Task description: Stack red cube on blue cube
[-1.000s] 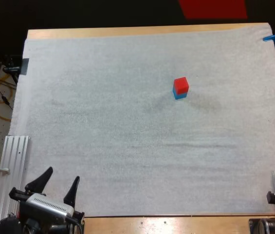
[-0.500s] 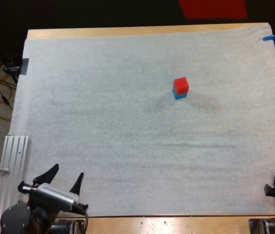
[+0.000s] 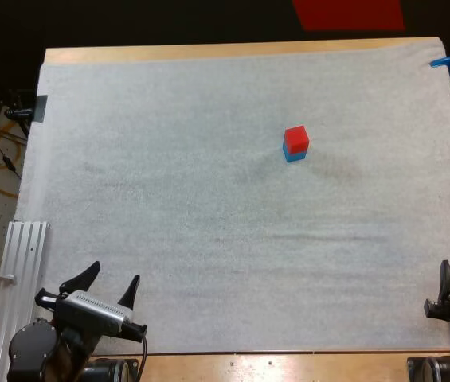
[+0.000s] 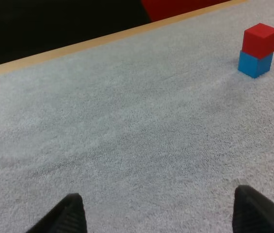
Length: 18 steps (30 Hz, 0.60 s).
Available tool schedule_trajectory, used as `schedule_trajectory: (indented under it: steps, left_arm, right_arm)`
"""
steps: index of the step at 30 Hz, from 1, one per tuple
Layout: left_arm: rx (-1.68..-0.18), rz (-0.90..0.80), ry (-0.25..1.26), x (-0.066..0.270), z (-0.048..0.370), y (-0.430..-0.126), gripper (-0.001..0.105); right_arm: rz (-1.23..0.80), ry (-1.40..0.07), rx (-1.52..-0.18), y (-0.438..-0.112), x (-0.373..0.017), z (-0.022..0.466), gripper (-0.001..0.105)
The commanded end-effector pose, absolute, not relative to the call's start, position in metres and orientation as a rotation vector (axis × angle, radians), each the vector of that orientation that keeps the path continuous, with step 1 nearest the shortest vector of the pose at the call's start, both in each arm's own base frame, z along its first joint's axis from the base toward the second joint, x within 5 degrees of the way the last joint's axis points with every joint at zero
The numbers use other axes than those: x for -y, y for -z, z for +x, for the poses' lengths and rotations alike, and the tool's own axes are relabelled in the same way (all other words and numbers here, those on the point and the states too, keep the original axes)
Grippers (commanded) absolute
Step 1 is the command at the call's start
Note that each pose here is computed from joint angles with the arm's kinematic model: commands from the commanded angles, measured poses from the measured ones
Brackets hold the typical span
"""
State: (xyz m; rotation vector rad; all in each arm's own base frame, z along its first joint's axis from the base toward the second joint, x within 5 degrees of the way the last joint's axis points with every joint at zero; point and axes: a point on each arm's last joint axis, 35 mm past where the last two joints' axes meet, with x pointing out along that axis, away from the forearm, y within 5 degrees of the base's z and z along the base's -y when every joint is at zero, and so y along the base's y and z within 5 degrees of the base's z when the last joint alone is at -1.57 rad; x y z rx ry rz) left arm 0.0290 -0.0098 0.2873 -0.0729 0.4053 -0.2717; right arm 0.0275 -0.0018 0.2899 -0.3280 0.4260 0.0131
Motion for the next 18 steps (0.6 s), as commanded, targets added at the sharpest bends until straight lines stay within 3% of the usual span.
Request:
schedule_trajectory:
  steps: [1,18]
  left_arm:
    - [-0.399,-0.074,0.264,0.0094,0.0318,-0.2892,0.063]
    - [-0.386,-0.072,0.264,0.0093,0.0343,-0.288,0.063]
  right_arm:
    - [-0.33,-0.02,-0.42,-0.2918,0.0016,0.0288,0.071]
    - [-0.33,-0.018,-0.421,-0.2918,0.0017,0.0288,0.071]
